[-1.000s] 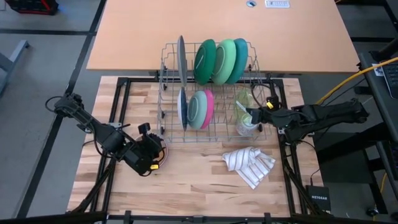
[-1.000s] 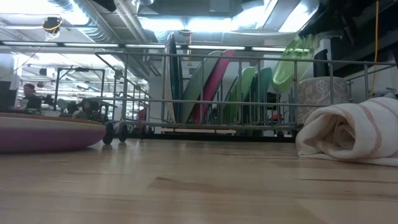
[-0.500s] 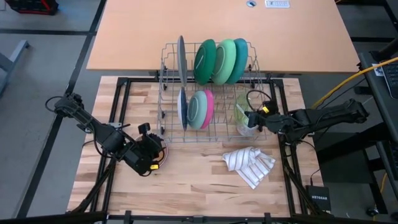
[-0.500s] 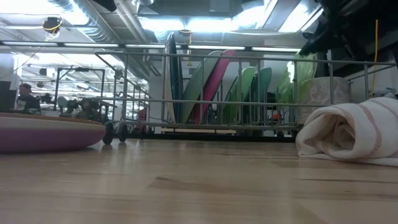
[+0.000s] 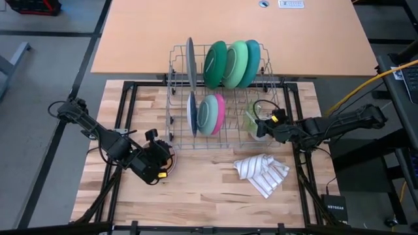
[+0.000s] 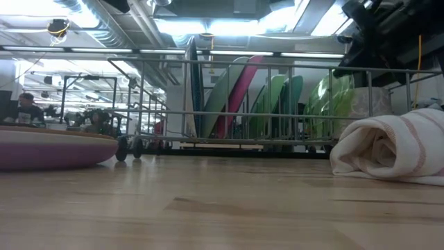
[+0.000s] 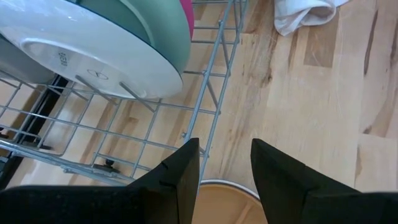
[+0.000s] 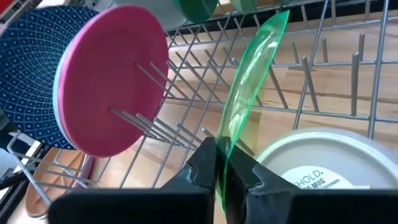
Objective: Sort dishes
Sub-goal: Put the green transparent plate in the dish rack, then put the brown plate in the dish rack
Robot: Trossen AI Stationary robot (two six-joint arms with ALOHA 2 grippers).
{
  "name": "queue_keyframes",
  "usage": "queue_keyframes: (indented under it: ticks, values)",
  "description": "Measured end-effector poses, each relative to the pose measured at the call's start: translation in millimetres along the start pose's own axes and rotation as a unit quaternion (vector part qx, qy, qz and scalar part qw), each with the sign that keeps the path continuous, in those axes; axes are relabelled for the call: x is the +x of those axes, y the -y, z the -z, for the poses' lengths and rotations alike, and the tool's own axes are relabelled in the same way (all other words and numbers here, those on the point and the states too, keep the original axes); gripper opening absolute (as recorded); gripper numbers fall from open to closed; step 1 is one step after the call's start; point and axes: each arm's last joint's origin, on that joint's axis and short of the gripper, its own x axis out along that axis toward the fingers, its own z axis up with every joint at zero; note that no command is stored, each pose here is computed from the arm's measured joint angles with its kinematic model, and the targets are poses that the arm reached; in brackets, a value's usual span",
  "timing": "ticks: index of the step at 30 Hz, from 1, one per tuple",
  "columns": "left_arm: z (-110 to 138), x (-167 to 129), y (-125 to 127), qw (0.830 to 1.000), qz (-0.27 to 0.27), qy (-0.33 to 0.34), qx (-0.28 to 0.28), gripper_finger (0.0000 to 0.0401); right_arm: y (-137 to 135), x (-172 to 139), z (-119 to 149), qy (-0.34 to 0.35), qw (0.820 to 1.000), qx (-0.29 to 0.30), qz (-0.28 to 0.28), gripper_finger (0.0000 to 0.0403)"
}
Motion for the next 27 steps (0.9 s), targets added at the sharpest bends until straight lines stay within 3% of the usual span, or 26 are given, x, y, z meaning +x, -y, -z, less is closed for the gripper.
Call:
queue_keyframes:
  ticks: [6,16,27]
  values:
    - [0,0,0,1.000,0.001,0.000,0.000,0.0133,0,1,0,0.011,1.000,-0.002,0.006,0.0025]
    - [0,0,0,1.000,0.001,0.000,0.000,0.0133,1,1,0,0.011,1.000,-0.008,0.013,0.0114]
    - [0,0,0,1.000,0.001,0.000,0.000,0.0133,3,-20,-18,0.003,0.999,-0.039,0.031,0.0124]
